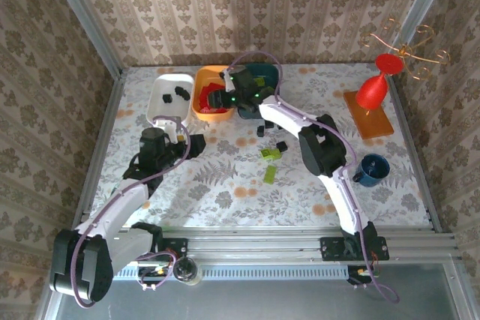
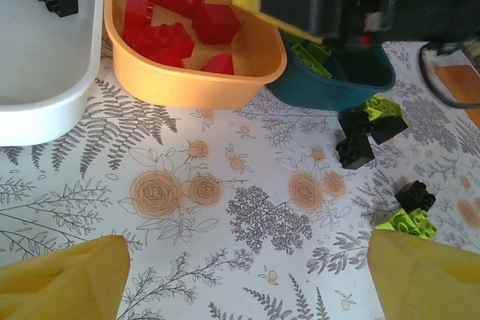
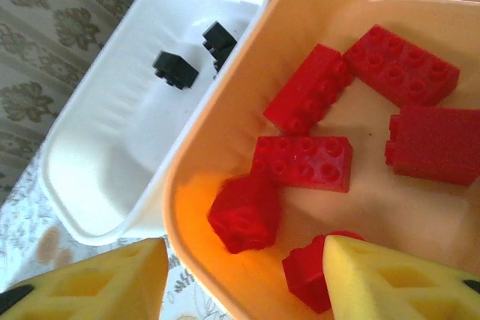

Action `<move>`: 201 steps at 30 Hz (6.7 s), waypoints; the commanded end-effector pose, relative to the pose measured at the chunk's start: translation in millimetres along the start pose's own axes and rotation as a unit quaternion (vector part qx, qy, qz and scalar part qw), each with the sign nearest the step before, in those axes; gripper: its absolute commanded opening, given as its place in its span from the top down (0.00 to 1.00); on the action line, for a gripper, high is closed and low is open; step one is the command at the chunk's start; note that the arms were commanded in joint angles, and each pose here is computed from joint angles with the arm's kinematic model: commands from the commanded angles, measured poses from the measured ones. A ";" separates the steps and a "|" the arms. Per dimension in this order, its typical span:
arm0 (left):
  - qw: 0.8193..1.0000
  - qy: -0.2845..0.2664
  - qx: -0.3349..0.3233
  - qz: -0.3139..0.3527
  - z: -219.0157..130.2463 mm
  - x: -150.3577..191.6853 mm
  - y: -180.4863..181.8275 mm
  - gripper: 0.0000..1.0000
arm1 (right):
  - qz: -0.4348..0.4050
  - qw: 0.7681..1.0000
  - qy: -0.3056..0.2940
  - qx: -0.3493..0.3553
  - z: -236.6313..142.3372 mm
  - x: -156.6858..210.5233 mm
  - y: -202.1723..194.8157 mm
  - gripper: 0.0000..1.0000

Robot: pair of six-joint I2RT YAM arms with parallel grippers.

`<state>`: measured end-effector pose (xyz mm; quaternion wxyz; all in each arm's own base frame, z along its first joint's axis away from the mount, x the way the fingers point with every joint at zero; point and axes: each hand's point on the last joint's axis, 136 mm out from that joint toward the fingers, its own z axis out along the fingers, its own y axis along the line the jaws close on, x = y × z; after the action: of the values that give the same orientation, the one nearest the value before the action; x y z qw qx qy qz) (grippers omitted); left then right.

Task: Sort the legos into containers by color
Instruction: Place the lego in the container, then pick up the lego from the center of the table, then place the lego in the container, then pick up the lego from the center of the table, then place the lego at the center of the table.

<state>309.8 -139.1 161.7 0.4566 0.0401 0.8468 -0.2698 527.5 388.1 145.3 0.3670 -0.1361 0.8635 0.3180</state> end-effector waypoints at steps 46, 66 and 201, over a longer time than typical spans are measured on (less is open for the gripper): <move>0.983 0.158 0.038 0.083 147.2 70.9 -109.8 0.24 | 0.052 0.957 -0.064 0.279 -253.8 109.3 -118.5 0.14; 0.966 0.217 0.012 0.138 249.2 103.3 -119.6 0.57 | 0.061 0.949 -0.065 0.304 -290.7 140.6 -138.3 0.09; 0.991 -0.064 -0.016 -0.114 36.0 -35.3 37.2 0.21 | 0.019 0.996 0.067 0.055 -48.5 144.8 5.8 0.65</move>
<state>373.5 -123.5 160.3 0.4768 -0.0764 0.8180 -0.3126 394.5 353.4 81.2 0.3277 -0.1356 0.8948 0.2712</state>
